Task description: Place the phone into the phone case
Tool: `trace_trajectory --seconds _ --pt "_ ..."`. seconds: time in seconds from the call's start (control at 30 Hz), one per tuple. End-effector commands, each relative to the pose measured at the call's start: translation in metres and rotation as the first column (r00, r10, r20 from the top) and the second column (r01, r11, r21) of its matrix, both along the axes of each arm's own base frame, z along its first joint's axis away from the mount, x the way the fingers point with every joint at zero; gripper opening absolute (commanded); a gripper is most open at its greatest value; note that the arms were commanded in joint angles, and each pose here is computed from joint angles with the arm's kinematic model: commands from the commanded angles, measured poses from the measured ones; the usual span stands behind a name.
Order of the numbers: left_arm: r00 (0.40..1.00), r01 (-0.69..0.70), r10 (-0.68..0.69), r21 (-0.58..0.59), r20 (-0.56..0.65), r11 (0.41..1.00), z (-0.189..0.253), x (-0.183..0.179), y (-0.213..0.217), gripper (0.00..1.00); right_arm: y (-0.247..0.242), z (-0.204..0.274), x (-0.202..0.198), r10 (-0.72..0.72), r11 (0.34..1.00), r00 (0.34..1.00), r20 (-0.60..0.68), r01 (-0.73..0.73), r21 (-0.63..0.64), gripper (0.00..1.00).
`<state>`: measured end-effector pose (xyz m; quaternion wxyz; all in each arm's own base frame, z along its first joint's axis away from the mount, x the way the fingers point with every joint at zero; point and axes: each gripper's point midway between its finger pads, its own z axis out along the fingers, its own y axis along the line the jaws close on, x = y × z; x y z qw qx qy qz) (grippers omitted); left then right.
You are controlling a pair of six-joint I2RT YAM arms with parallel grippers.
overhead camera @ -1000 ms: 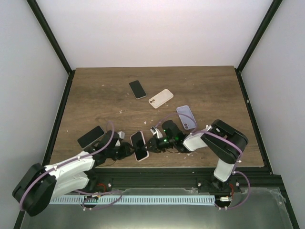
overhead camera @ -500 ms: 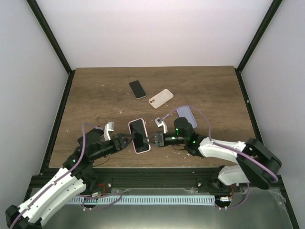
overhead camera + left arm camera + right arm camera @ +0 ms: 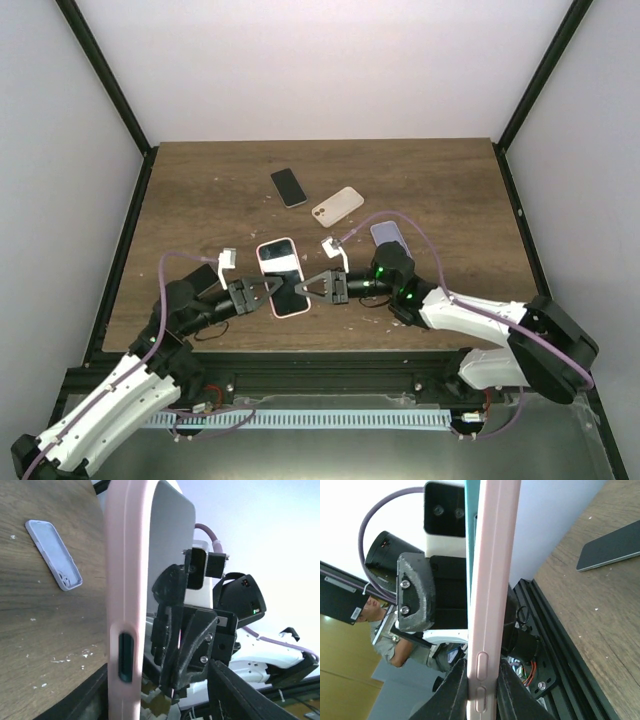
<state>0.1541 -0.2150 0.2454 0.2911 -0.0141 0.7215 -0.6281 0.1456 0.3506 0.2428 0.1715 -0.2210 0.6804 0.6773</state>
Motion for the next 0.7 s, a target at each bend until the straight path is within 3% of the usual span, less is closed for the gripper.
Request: trace_trajectory --seconds 0.0,0.13,0.27,0.37,0.53,0.67 --pt "0.998 0.062 -0.061 -0.042 0.028 0.997 0.006 -0.005 -0.008 0.41 0.009 0.042 -0.009 0.054 0.991 0.995 0.089 -0.064 0.117 0.08" --pt "0.997 0.074 -0.073 -0.059 0.029 0.995 0.001 -0.007 -0.009 0.18 0.011 0.035 -0.010 0.056 0.994 0.996 0.074 -0.063 0.089 0.08" --pt "0.995 0.075 -0.070 -0.072 0.065 0.995 0.005 -0.011 -0.005 0.00 0.009 0.025 -0.008 0.033 0.999 0.997 0.067 -0.036 0.033 0.22" --pt "0.995 0.062 -0.059 -0.046 0.080 0.997 0.004 -0.013 -0.002 0.00 0.008 0.023 -0.005 0.029 1.000 0.998 0.064 -0.028 -0.010 0.33" --pt "0.977 0.166 -0.158 -0.042 0.146 0.985 0.014 -0.028 -0.009 0.00 0.001 0.034 0.005 -0.004 1.000 0.999 0.050 0.006 -0.028 0.57" --pt "0.948 0.277 -0.266 -0.040 0.174 0.960 0.020 -0.043 -0.017 0.00 -0.002 0.044 0.013 -0.028 0.999 0.997 0.070 0.031 -0.043 0.62"
